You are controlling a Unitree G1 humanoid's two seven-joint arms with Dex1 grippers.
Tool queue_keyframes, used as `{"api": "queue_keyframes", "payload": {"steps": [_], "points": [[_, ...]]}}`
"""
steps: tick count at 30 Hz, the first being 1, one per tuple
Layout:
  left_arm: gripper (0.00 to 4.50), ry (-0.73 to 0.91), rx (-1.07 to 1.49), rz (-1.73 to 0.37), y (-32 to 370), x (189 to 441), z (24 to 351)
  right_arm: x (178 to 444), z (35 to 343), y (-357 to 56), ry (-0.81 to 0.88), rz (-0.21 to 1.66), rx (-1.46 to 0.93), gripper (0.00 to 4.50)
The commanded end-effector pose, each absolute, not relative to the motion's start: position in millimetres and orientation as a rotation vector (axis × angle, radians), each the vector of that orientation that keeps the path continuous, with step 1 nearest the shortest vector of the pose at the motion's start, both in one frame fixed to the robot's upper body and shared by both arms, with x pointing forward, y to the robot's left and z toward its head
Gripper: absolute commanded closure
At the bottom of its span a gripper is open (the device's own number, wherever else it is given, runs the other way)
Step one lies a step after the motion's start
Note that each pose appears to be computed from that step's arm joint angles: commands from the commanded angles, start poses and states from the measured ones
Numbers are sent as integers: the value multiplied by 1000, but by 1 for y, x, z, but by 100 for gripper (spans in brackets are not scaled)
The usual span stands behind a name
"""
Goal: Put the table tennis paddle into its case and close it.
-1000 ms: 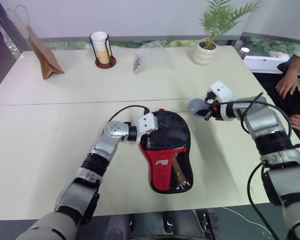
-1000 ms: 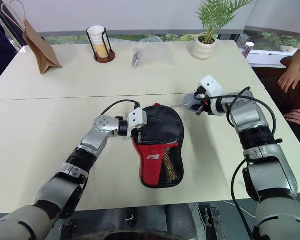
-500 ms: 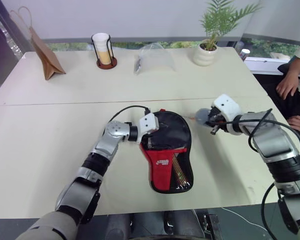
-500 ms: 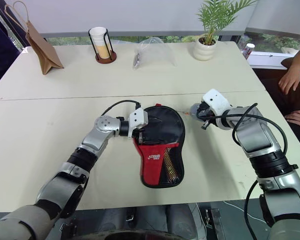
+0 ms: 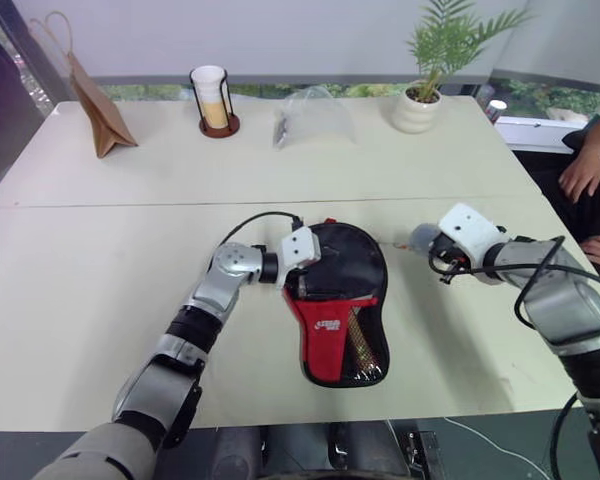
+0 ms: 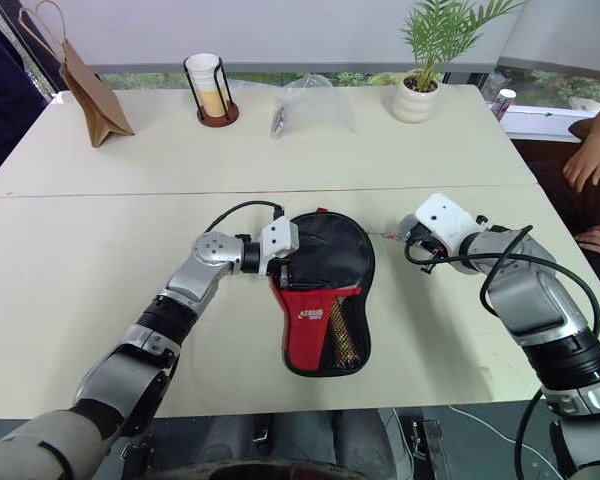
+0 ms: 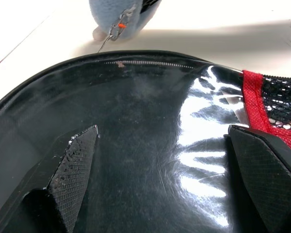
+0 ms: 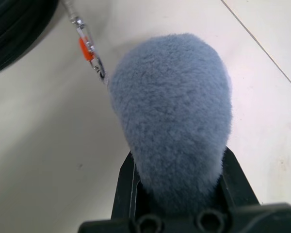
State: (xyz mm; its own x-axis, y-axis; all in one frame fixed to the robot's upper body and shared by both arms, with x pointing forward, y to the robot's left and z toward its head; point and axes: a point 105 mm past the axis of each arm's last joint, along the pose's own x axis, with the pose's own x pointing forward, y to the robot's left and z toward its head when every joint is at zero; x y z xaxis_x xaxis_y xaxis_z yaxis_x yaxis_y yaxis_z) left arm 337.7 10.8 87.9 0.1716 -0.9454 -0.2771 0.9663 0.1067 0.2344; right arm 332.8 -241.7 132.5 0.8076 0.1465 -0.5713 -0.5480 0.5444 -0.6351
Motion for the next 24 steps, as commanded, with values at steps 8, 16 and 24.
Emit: {"api": "queue_keyframes", "payload": {"steps": [8, 16, 24], "points": [[0, 187, 414, -1399, 22, 336, 61, 311, 143, -244, 450, 403, -1035, 403], [0, 193, 417, -1398, 22, 336, 60, 298, 130, -242, 449, 453, -1195, 403], [0, 199, 420, -1397, 22, 336, 58, 285, 130, -214, 350, 629, -1356, 403]]}}
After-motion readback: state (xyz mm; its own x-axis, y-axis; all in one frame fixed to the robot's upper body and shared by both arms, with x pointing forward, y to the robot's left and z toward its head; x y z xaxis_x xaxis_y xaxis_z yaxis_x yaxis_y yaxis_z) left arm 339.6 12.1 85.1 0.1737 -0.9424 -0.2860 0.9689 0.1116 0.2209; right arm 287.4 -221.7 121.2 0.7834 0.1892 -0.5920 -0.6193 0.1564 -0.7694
